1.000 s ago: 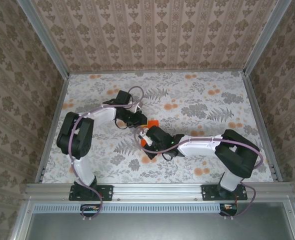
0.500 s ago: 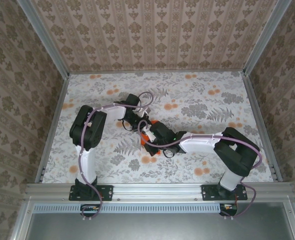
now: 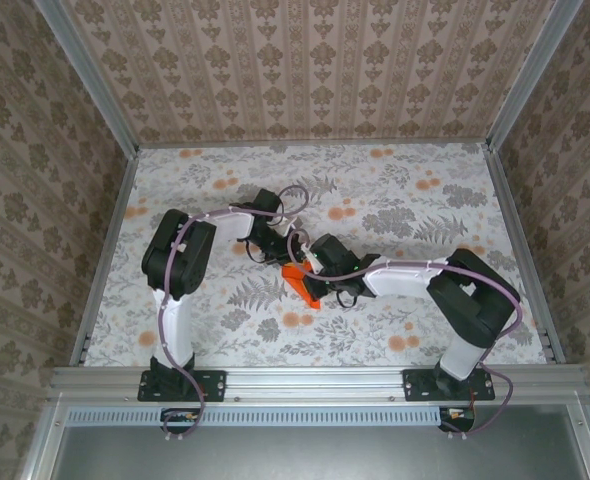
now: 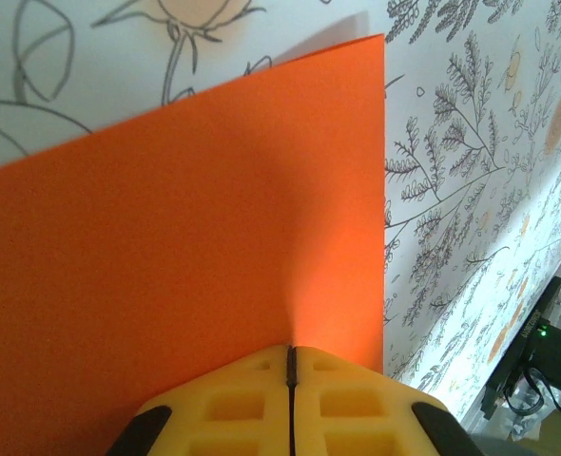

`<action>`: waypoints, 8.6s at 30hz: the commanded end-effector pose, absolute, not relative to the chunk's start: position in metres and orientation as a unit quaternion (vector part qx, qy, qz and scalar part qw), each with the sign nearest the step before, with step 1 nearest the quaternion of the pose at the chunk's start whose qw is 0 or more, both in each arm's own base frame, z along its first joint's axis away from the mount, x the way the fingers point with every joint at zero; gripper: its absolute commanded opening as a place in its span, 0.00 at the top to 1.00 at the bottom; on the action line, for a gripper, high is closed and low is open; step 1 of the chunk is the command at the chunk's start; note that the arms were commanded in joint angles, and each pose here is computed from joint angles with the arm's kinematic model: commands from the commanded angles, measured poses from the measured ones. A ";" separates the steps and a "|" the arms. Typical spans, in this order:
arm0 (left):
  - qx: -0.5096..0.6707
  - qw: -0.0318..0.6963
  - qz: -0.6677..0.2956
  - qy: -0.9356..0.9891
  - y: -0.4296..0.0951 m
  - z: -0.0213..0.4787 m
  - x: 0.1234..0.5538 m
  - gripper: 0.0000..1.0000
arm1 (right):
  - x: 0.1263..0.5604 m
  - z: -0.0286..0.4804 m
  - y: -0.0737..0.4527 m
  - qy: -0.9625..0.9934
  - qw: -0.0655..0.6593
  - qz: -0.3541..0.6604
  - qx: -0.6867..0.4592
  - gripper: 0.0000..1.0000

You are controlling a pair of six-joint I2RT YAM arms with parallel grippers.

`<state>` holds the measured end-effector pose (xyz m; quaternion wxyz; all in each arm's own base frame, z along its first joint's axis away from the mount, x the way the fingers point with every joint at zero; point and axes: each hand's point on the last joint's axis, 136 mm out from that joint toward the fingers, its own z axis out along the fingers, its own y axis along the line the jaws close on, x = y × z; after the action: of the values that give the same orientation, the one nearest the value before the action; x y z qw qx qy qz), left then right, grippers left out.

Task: Fold a paper plane with a square sheet of paper (fold left side to right side)
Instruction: Third fold the triangle at the center of the table.

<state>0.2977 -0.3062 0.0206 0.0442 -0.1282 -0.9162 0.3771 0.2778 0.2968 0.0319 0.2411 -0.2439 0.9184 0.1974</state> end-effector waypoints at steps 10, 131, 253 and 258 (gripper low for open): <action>-0.132 0.058 0.348 -0.926 -0.301 0.001 0.292 0.94 | 0.296 0.025 0.280 0.934 0.240 0.149 -0.218 1.00; -0.115 0.035 0.365 -0.923 -0.271 0.000 0.238 0.91 | 0.276 -0.012 0.268 0.954 0.148 0.117 -0.232 1.00; -0.107 0.035 0.343 -0.933 -0.261 -0.008 0.243 0.95 | 0.205 0.049 0.271 0.972 0.033 0.233 0.002 0.95; -0.107 0.033 0.345 -0.932 -0.263 -0.007 0.243 0.95 | 0.221 0.039 0.286 0.971 0.037 0.236 -0.003 0.96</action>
<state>0.2451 -0.2811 0.0181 0.0196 -0.1268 -0.9077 0.3996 0.2145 0.2754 0.0420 0.0377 0.0077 0.9720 0.2319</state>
